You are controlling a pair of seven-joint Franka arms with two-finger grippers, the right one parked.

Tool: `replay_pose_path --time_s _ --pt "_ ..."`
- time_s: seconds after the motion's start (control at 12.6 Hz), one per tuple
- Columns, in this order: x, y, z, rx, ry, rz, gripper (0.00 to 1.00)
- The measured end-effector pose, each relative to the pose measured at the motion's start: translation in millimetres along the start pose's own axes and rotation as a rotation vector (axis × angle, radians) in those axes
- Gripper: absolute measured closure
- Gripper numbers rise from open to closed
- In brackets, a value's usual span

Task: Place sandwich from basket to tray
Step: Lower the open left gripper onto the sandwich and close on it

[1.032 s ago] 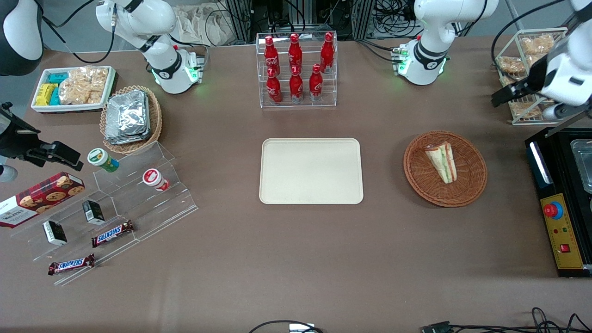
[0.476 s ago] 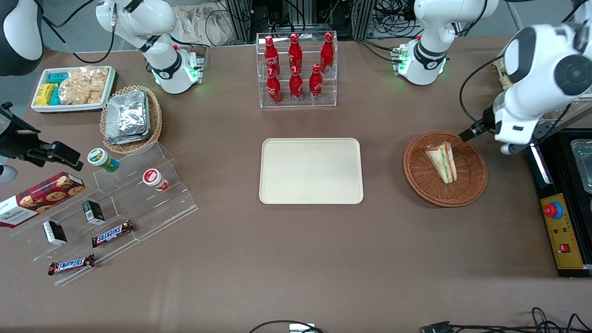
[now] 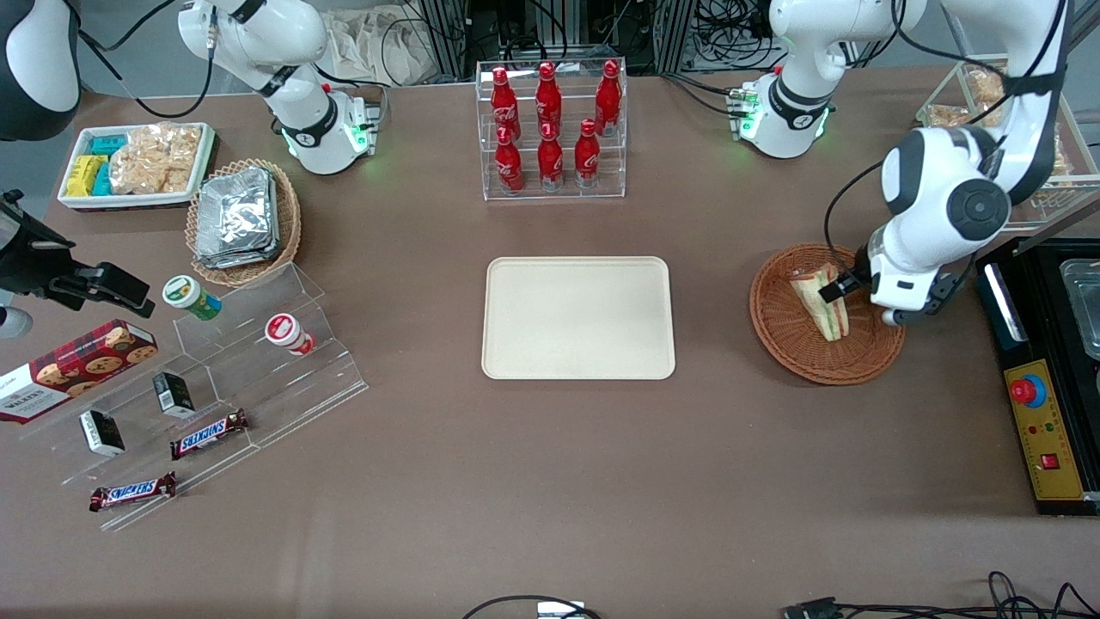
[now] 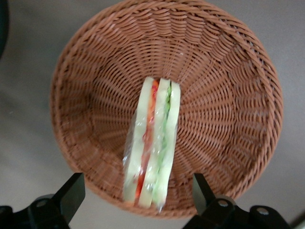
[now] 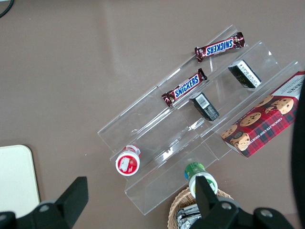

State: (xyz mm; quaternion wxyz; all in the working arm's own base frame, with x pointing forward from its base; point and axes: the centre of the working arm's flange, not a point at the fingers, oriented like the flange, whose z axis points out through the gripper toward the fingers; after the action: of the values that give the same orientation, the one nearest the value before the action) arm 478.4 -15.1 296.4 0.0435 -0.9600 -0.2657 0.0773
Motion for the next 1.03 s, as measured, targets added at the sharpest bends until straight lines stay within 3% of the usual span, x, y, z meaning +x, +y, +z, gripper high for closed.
replay_pose_path --time_s 0.56,0.71,0.95,1.03 --pt "11 14 50 -0.009 0.005 0.01 0.0" --pt "11 17 64 0.003 -0.013 0.015 0.0" --pt "8 20 78 0.018 -0.035 0.024 0.03" --pt "7 21 79 0.02 -0.037 0.025 0.11"
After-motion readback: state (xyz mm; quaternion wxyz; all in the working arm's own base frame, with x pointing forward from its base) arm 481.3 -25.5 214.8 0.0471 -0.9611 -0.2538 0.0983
